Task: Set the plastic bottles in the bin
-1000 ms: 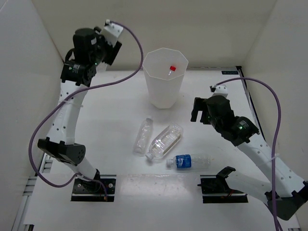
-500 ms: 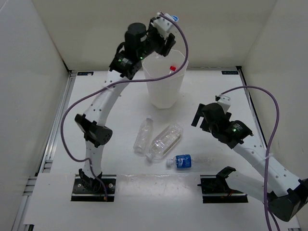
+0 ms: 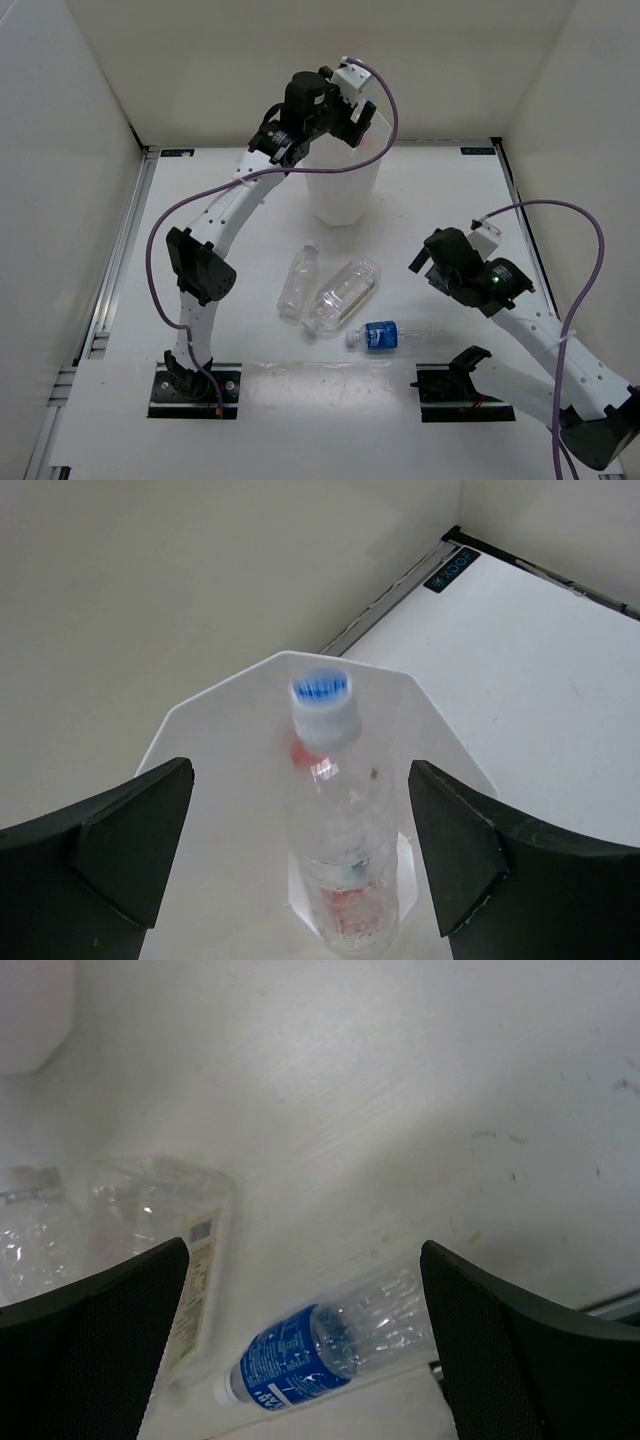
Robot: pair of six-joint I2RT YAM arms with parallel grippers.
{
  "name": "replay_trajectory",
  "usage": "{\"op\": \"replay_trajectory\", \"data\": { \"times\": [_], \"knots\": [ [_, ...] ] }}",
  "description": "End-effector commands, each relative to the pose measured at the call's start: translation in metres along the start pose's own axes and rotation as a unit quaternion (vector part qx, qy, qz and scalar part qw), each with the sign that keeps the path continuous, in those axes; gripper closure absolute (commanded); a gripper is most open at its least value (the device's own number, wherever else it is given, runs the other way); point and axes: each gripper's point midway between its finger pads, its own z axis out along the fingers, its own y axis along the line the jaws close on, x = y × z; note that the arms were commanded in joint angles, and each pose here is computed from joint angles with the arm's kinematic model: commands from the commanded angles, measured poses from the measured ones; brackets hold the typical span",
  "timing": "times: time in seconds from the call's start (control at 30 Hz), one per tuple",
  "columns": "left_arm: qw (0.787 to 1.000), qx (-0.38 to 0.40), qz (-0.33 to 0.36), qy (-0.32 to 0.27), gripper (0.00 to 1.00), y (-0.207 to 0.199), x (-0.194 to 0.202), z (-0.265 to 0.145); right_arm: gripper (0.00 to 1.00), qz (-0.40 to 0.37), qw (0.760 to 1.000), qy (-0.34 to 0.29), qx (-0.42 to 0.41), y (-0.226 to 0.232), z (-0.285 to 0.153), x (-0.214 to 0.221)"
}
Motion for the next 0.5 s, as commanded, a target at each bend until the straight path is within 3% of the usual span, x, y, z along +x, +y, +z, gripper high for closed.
{"op": "replay_trajectory", "data": {
  "times": [0.0,0.23,0.47],
  "knots": [
    [0.998,-0.038,0.005,-0.045,0.0,0.011,-0.049,-0.038,0.0,0.086,0.99,0.042,0.102,-0.036,-0.004,0.024],
    [0.996,-0.068,0.019,-0.052,0.0,0.022,-0.065,-0.076,0.0,0.256,0.949,0.139,0.123,-0.03,0.013,0.092],
    [0.996,-0.089,0.017,-0.026,0.0,0.024,-0.048,-0.119,0.0,0.308,0.919,0.198,0.145,-0.027,0.005,0.128]
  ]
}}
